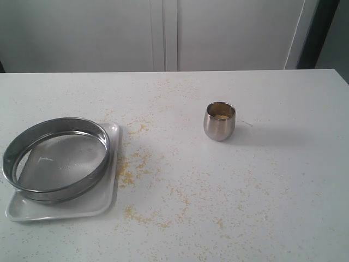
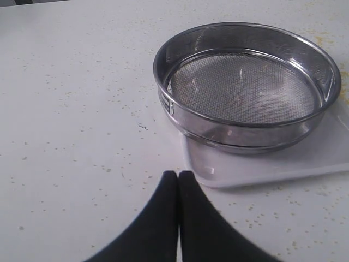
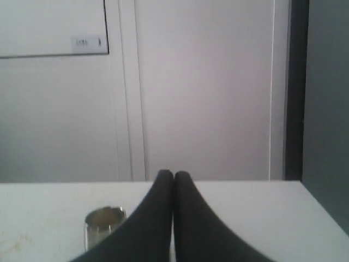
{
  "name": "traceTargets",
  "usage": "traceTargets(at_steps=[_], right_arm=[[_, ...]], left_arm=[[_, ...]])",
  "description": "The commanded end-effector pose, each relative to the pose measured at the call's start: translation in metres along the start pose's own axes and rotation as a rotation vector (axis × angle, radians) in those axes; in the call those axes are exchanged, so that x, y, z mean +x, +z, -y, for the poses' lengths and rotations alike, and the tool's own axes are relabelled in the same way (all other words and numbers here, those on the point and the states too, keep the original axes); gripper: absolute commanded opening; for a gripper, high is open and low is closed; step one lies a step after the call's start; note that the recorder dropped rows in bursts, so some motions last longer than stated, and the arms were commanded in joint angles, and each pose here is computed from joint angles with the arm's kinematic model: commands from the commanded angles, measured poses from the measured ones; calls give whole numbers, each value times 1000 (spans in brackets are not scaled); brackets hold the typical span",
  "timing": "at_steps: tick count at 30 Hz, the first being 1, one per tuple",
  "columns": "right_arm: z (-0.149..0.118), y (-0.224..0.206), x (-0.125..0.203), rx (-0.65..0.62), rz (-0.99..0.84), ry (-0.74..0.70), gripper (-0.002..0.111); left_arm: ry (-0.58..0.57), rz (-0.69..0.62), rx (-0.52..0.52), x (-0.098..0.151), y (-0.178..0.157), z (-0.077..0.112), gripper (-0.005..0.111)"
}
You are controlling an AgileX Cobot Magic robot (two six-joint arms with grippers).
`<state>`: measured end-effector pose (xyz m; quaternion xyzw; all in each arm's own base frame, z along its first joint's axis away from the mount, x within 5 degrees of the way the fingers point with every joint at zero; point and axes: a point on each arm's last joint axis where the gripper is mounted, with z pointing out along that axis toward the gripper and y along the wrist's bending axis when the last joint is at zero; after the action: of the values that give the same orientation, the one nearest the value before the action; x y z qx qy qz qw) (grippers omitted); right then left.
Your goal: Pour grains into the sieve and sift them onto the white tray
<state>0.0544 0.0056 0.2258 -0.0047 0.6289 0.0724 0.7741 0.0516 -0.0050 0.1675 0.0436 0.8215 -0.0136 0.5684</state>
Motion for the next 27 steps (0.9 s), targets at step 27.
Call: traceTargets(at_steps=[27], right_arm=[[-1,-1,-9,3,111,-115,0]], left_arm=[[-2,0,-4,1,0,0,0]])
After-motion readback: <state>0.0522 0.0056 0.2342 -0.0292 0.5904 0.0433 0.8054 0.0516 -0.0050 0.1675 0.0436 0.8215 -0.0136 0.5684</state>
